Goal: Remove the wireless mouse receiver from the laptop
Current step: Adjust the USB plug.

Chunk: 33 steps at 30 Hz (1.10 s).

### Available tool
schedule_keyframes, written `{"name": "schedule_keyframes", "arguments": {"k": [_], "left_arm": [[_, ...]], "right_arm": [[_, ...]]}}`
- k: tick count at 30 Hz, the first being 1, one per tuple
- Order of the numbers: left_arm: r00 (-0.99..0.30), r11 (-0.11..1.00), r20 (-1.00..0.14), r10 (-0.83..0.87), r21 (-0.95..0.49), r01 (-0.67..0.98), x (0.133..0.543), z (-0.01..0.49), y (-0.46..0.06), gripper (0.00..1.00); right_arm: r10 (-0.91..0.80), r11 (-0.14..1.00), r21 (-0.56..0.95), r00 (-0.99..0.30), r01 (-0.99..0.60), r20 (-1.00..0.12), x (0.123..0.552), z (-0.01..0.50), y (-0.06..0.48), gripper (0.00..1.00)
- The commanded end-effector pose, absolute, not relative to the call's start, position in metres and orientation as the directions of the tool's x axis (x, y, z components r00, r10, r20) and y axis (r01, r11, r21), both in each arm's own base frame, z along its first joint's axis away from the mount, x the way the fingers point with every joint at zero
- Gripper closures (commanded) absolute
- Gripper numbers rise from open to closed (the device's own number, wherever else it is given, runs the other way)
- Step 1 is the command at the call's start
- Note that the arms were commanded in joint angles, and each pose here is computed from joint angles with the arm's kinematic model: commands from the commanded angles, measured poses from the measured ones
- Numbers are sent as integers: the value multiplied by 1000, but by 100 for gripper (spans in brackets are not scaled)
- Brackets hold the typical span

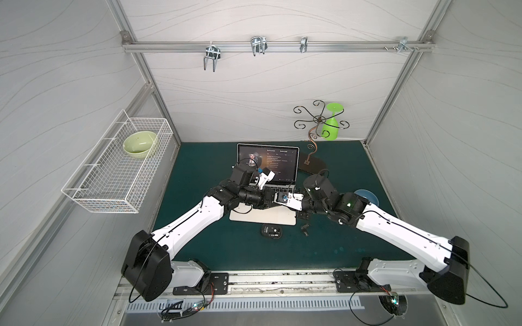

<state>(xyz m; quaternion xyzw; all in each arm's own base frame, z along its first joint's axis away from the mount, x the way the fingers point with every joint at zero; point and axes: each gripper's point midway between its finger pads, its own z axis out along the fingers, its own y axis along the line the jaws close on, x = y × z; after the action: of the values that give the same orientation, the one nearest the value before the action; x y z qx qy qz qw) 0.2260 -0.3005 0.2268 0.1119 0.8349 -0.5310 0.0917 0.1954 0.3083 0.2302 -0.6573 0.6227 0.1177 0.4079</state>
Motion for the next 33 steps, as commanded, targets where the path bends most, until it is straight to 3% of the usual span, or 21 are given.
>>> {"name": "schedule_keyframes", "arguments": {"k": [1, 9, 12, 14, 17, 18, 19, 20, 28, 31, 33], "left_arm": [[-947, 379, -303, 104, -869, 319, 226, 230, -307, 81], [-947, 328, -302, 107, -889, 320, 227, 239, -314, 97], [-948, 316, -298, 111, -894, 318, 225, 240, -314, 100], [-948, 311, -298, 109, -896, 317, 225, 240, -314, 100], [-949, 307, -297, 104, -898, 315, 225, 240, -314, 100], [-950, 309, -297, 101, -898, 314, 226, 240, -313, 100], [-950, 312, -296, 100, -897, 313, 227, 240, -313, 100], [-950, 317, -299, 93, -896, 312, 229, 241, -311, 100], [-950, 317, -309, 37, -898, 304, 258, 249, -294, 100], [-948, 300, -316, 31, -902, 311, 262, 253, -290, 100], [-945, 288, -325, 29, -903, 320, 263, 256, -288, 100]], "right_arm": [[-649, 115, -394, 231, -912, -725, 191, 254, 321, 92], [-643, 105, -375, 225, -921, -732, 187, 250, 323, 91], [-645, 112, -378, 223, -919, -731, 189, 249, 323, 86], [-646, 125, -384, 219, -915, -731, 191, 250, 322, 68], [-650, 146, -398, 216, -906, -729, 196, 249, 321, 51], [-651, 157, -402, 212, -902, -729, 198, 249, 319, 37], [-654, 164, -403, 207, -900, -728, 200, 249, 316, 4], [-652, 178, -396, 194, -901, -733, 203, 250, 312, 1], [-419, 431, -172, -27, -886, -908, 222, 291, 266, 1], [-228, 572, 80, -252, -816, -941, 233, 306, 249, 1], [-157, 562, 222, -366, -797, -917, 233, 315, 245, 1]]}}
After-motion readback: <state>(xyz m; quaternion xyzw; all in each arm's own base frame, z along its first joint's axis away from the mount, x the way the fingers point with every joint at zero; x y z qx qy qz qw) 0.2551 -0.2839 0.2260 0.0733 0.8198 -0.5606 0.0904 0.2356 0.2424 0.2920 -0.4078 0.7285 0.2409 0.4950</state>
